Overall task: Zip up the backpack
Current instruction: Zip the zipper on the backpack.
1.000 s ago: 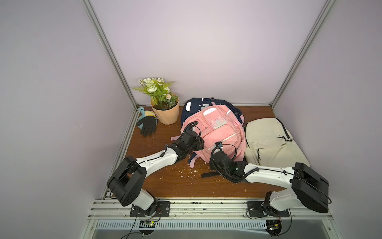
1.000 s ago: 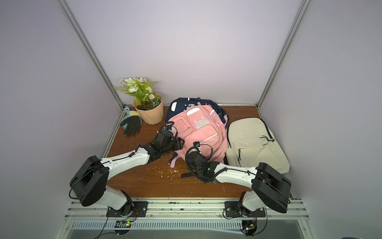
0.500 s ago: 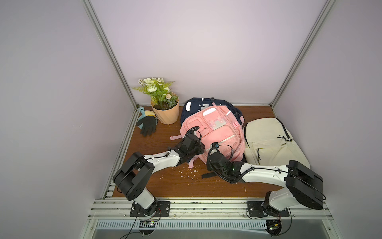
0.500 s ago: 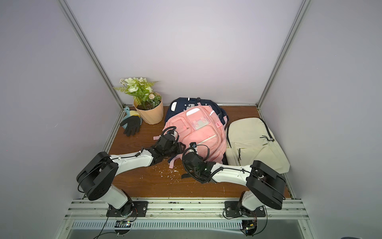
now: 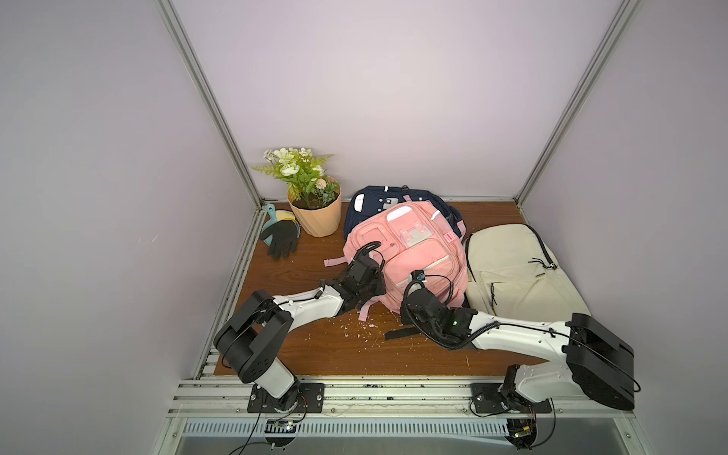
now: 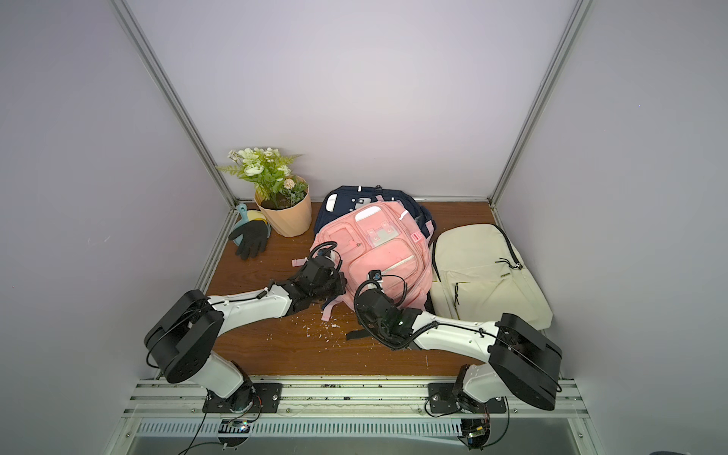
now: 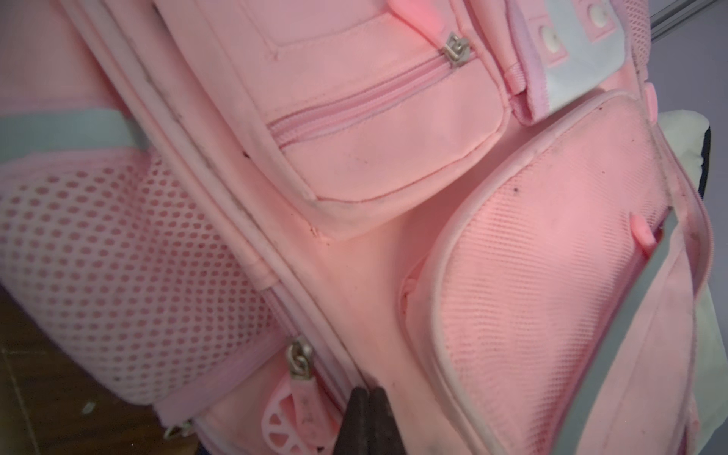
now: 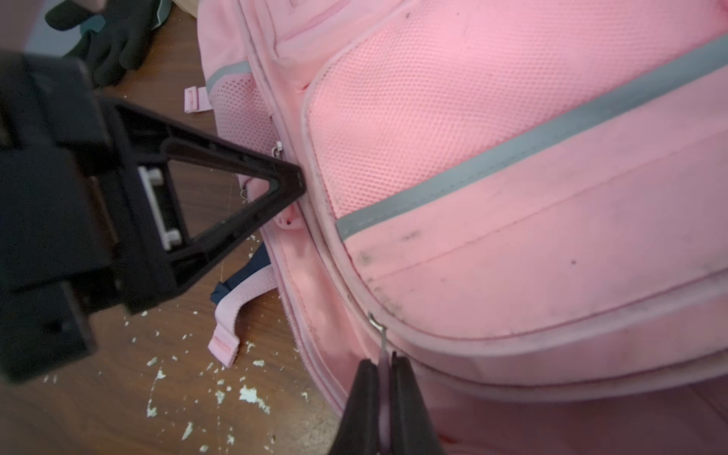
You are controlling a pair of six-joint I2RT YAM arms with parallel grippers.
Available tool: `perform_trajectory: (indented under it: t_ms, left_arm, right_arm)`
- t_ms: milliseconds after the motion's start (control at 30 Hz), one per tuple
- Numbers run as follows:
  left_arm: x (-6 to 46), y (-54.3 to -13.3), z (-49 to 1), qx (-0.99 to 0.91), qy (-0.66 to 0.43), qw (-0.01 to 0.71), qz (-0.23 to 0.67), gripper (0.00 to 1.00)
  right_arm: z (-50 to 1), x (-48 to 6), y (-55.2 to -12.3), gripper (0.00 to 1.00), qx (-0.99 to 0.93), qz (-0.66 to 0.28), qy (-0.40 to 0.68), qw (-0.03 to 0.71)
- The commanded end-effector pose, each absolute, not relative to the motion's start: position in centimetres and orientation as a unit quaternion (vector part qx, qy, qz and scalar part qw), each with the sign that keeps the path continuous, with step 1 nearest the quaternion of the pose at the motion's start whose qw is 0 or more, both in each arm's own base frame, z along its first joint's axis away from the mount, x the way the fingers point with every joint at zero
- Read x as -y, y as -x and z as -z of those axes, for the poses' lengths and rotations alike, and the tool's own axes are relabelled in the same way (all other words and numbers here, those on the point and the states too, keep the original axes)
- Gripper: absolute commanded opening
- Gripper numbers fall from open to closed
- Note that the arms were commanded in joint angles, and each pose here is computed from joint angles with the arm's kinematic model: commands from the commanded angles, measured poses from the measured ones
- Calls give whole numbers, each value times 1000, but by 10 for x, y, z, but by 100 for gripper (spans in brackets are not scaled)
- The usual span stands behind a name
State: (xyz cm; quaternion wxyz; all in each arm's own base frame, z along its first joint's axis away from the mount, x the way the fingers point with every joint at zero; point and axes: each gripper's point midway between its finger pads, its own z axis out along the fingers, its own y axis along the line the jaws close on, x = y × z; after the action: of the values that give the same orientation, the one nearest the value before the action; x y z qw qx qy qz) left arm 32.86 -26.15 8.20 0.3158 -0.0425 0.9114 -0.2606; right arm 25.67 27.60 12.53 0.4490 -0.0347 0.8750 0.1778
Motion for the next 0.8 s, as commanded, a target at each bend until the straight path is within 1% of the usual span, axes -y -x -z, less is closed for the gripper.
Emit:
perform_trajectory:
  t_ms: [0,67,167,200,267,300,367,433,500,633,767]
  left_arm:
    - [244,-335,-89,-912,55,334,233,0]
    - [240,-335,-92,-911,57,339,227,0]
    - [245,-334,-100,-907,51,341,240,0]
    - [249,-333,-105,-904,47,343,249,6]
    - [259,-329,-117,-898,41,351,264,27]
    - [265,-327,-121,-895,37,351,271,33]
    - [274,-322,-127,-891,33,346,292,40]
    - [280,-317,-128,-887,33,340,310,43]
    - [286,-314,-126,-885,30,333,324,50]
    - [298,-311,-118,-885,21,317,341,56]
    - [310,-310,-110,-883,16,305,357,56]
  right_arm:
    - [-116,-244,-253,0,-887,-155,3,436]
    - [-117,-234,-253,0,-886,-150,-4,438]
    - [-119,-239,-250,0,-883,-163,13,441]
    - [-118,-244,-249,0,-882,-172,21,438]
    - [-118,-255,-249,0,-880,-190,31,435]
    - [-119,-260,-249,0,-879,-196,34,434]
    - [-122,-268,-250,0,-876,-201,39,437]
    - [-128,-276,-251,0,-871,-208,45,443]
    - [-132,-282,-250,0,-868,-214,50,446]
    - [-131,-294,-248,0,-867,-224,61,441]
    - [-131,-309,-241,0,-865,-235,74,437]
